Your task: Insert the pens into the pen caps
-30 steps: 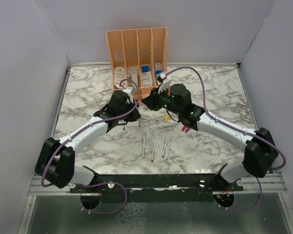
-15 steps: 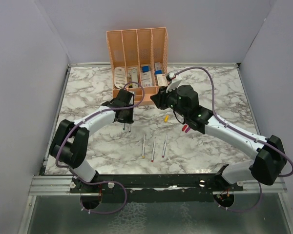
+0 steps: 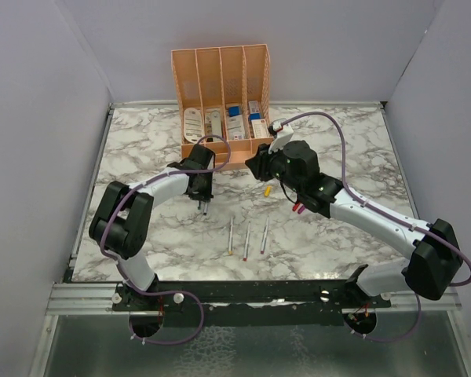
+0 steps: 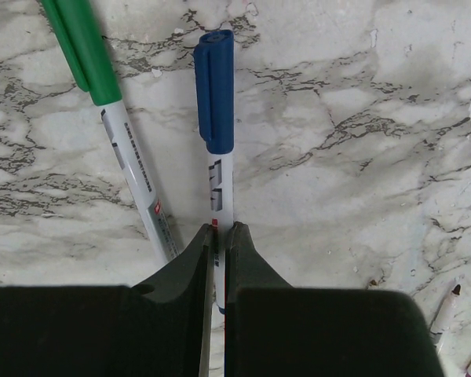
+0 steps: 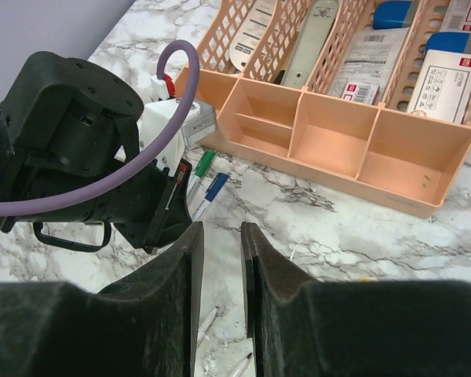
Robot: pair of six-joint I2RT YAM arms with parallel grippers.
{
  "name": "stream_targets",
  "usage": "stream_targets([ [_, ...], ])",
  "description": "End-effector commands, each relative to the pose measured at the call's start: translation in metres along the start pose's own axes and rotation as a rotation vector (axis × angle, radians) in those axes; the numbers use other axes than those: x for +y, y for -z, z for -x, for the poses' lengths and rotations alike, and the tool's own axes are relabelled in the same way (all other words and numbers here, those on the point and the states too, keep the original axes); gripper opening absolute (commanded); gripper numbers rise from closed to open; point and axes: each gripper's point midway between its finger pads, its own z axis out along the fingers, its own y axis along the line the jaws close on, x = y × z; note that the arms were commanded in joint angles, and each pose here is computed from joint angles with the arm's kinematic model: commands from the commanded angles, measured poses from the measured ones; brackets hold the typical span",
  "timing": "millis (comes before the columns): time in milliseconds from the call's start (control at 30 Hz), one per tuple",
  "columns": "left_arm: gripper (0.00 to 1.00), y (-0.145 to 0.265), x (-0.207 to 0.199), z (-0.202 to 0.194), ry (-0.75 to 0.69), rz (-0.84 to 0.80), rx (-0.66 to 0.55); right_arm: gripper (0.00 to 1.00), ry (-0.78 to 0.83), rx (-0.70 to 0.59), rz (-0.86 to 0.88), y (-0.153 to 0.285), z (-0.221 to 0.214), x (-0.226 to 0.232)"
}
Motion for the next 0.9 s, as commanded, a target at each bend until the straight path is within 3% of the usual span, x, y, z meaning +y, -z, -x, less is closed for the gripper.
stream_targets([
  [0,0.02,-0.009,0.002,0.003,0.033,0.000,0.004,0.26,-0.009,-0.005,-0.018,0.003,0.001,-0.002],
  [367,0.22,-0.006,-0.005,0.017,0.030,-0.039,-0.022,0.26,-0.015,0.005,-0.031,0.003,-0.005,-0.005],
  [567,0.25,0.007,-0.008,0.033,0.020,-0.043,-0.068,0.51,-0.033,-0.011,-0.063,0.003,-0.004,-0.011],
  [700,0.25,0.018,-0.014,0.042,0.023,-0.070,-0.096,0.54,-0.039,-0.020,-0.098,0.003,-0.003,-0.017],
  [867,0.25,0.043,-0.024,0.057,0.023,-0.116,-0.165,0.71,-0.084,-0.028,-0.179,0.006,-0.006,-0.031],
])
